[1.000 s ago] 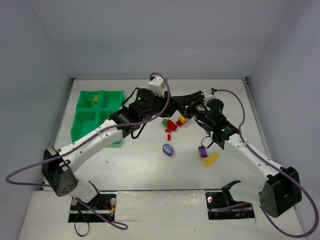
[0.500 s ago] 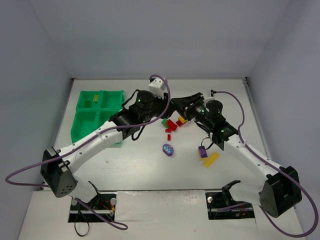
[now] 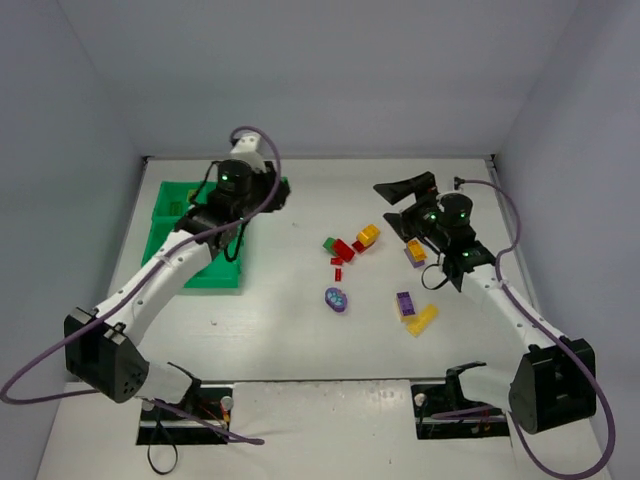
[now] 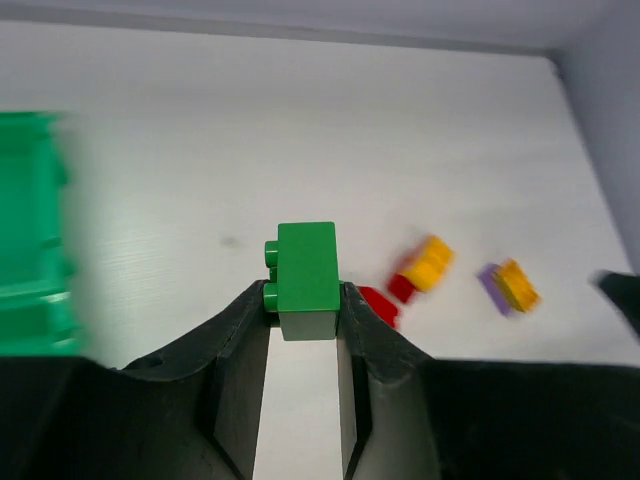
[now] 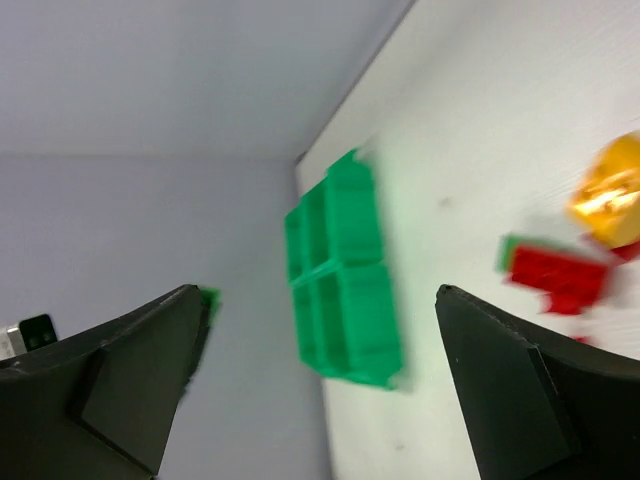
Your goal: Sort the legos into containers by color
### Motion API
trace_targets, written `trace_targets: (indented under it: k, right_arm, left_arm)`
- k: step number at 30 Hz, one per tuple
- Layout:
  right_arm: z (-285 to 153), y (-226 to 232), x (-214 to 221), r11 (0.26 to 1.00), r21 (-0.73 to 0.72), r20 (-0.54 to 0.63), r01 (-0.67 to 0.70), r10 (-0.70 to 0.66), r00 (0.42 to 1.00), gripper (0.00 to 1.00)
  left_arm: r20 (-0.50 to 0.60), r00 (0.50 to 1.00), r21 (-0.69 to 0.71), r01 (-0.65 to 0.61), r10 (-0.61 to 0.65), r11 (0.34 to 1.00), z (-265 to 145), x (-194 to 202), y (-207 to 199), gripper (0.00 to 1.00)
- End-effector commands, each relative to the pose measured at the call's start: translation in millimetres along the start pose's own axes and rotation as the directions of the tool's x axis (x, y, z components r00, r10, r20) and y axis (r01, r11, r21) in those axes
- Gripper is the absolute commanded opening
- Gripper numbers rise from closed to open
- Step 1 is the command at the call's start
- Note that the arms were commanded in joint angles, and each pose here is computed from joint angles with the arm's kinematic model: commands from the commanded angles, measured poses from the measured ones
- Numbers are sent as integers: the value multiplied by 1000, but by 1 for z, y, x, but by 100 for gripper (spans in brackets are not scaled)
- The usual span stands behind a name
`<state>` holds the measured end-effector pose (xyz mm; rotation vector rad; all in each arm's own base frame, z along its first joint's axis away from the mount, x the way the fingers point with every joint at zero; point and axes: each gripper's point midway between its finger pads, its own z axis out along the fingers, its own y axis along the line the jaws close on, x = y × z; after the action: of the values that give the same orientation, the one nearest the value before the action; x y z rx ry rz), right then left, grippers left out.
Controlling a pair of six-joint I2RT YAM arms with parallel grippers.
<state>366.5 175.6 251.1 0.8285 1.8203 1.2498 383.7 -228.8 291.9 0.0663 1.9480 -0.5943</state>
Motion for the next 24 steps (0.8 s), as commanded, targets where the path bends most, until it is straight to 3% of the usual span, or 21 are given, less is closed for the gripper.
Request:
trace_targets:
  k: [1,2,6,12,17,24]
  right_arm:
    - [-8,8,-31,982,12,40,188,-188,981,100]
    - [-7,13,-36,974,11,38,226,-226,973,100]
    - [-7,0,-39,935,51,-18,350,-350,937,100]
    - [-15,-11,-35,878,64,-63,475,-471,880,100]
    - [-23,-17,-41,869,62,-68,491,-487,871,100]
    - [-35,-23,-52,869,60,-59,491,-488,871,100]
  left_arm:
    - [73,996,-150,55,-45,987,-20,-46,61,0]
    - [81,995,-232,82,-65,969,-19,-54,98,0]
    - [83,996,-433,72,-40,898,-20,-74,179,0]
    - [30,991,-586,122,-129,801,-9,-78,282,0]
    - [-66,977,-657,110,-203,745,12,-57,326,0]
    - [-94,964,-689,116,-247,715,18,-45,350,27]
